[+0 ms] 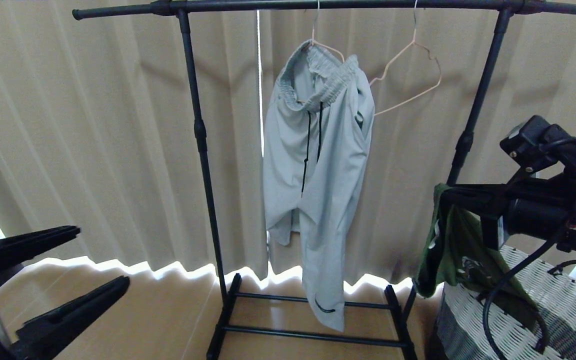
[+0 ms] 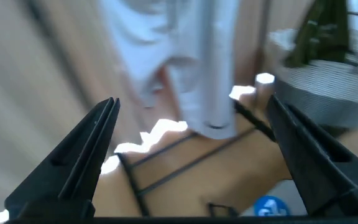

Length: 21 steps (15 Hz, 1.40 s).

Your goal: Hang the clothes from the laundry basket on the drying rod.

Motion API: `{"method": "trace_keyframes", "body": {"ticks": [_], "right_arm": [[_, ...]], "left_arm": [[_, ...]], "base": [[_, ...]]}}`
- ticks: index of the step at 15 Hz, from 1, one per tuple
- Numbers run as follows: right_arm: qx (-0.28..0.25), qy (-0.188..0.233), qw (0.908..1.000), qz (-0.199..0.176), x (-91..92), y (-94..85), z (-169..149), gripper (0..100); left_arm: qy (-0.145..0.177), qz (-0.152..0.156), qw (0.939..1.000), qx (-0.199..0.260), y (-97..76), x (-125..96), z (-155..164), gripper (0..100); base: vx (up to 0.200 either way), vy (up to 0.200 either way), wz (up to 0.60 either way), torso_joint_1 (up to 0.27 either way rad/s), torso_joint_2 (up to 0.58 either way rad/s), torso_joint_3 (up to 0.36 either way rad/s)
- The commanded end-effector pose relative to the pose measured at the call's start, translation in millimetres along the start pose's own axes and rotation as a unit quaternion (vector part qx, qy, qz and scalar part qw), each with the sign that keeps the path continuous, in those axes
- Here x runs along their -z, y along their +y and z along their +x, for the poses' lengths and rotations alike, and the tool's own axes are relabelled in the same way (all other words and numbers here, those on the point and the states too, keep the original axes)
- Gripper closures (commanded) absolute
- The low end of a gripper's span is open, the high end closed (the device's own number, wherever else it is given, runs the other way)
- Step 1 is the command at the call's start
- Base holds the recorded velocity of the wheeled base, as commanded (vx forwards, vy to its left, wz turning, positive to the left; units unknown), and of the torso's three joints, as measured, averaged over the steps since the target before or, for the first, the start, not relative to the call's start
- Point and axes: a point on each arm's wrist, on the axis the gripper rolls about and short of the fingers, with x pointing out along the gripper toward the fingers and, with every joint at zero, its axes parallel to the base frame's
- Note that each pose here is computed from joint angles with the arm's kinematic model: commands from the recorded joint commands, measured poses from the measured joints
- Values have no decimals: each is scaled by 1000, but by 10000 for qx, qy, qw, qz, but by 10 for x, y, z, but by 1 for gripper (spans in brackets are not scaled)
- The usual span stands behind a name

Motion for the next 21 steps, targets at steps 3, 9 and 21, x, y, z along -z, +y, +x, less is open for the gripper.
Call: {"method": "trace_keyframes", "body": {"ticks": [3,9,21], "right_arm": [[-59,-342,9994,-5,-160,-23,-33,100],[-114,-662,9975,228,-313,-29,-143,100],[-259,-1008,9942,279,-428,-11,-301,100]], "left_arm": [[559,-476,9912,1098,-375,-164,936,0],[945,-447,9804,1673,-1048,-46,1708,0],[930,-814,9854,1172,-1918,203,3181,0]], "base": [[0,0,0,0,0,0],[0,0,0,0,0,0],[0,0,0,0,0,0]]}}
